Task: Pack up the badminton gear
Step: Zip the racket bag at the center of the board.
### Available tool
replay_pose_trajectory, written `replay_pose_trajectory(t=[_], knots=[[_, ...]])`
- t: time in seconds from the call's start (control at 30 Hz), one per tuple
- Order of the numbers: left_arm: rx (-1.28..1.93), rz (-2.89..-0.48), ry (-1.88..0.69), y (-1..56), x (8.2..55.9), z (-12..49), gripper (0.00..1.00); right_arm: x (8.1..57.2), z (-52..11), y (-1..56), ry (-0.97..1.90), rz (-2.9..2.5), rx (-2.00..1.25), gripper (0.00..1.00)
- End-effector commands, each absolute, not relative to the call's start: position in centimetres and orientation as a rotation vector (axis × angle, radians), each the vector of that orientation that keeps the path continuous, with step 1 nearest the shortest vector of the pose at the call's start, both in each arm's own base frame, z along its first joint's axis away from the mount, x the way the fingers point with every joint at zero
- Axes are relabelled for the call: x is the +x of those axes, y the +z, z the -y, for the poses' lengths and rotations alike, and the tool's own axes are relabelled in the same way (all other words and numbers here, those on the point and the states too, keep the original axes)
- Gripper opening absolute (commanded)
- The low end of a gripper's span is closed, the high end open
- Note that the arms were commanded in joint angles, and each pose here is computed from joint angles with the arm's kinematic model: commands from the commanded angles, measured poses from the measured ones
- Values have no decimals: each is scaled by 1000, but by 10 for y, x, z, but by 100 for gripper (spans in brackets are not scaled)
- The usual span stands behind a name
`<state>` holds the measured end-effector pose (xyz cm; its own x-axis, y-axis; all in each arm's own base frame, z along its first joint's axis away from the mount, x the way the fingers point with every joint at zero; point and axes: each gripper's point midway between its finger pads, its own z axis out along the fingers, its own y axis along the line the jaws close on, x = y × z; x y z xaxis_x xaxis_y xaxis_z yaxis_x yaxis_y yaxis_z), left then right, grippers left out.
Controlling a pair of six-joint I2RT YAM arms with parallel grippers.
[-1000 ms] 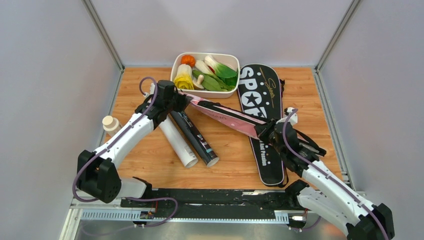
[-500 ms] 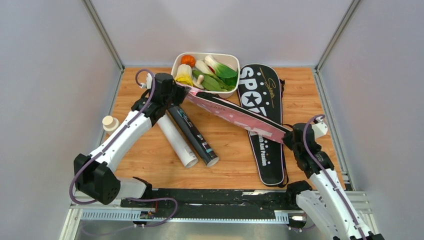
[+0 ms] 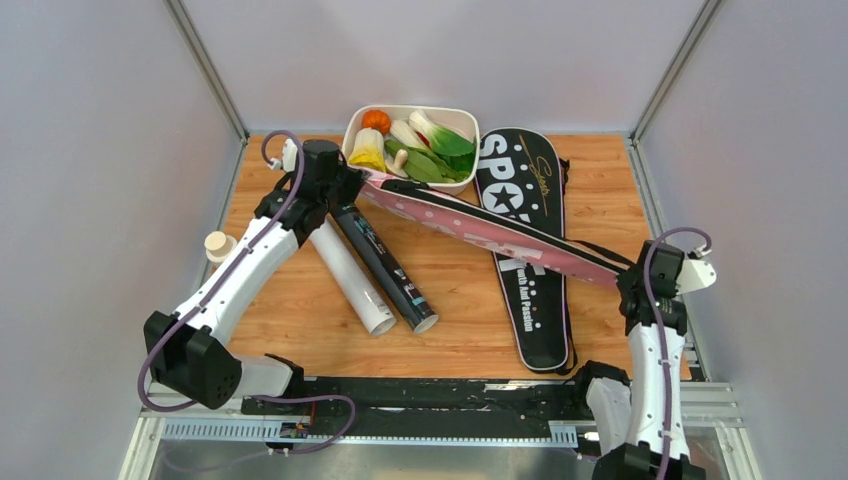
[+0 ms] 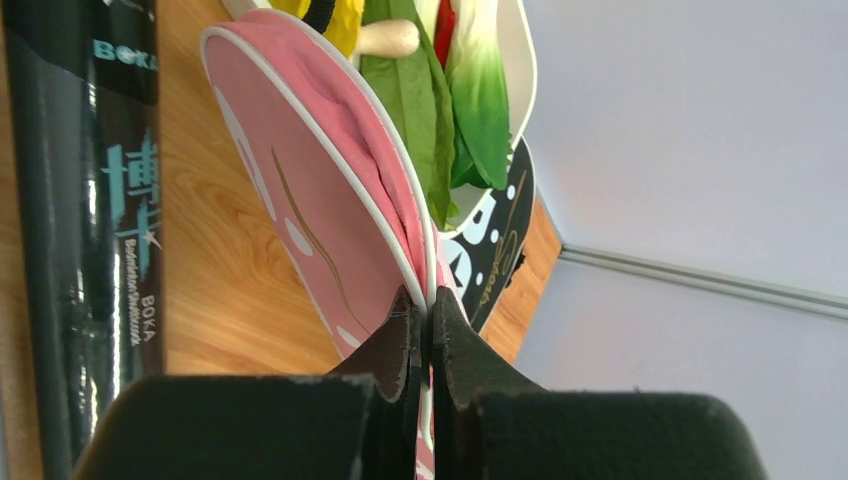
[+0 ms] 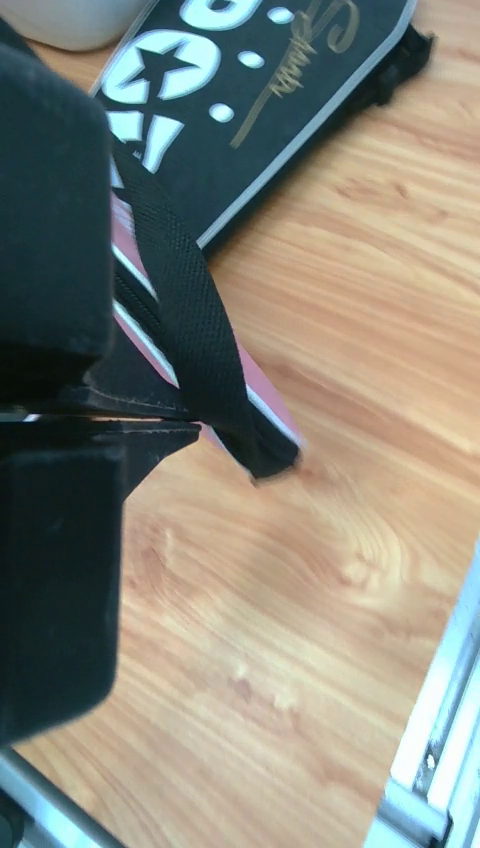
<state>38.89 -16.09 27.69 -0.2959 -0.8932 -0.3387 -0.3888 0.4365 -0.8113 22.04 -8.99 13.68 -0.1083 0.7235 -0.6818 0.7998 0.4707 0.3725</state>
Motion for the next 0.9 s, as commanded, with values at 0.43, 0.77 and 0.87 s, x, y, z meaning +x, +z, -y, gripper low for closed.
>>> replay_pose_trajectory(t=[0.43,0.77,0.87], knots=[[-1027,-1720,-796,319,404,119,0,245,153,144,-163,-1803,1220,0],[-901,-1716,-841,330,400,128,0,295,76,234,225,-1887,670,39],[-861,-1715,-847,333,396,129,0,306,43,264,278,-1888,451,60]])
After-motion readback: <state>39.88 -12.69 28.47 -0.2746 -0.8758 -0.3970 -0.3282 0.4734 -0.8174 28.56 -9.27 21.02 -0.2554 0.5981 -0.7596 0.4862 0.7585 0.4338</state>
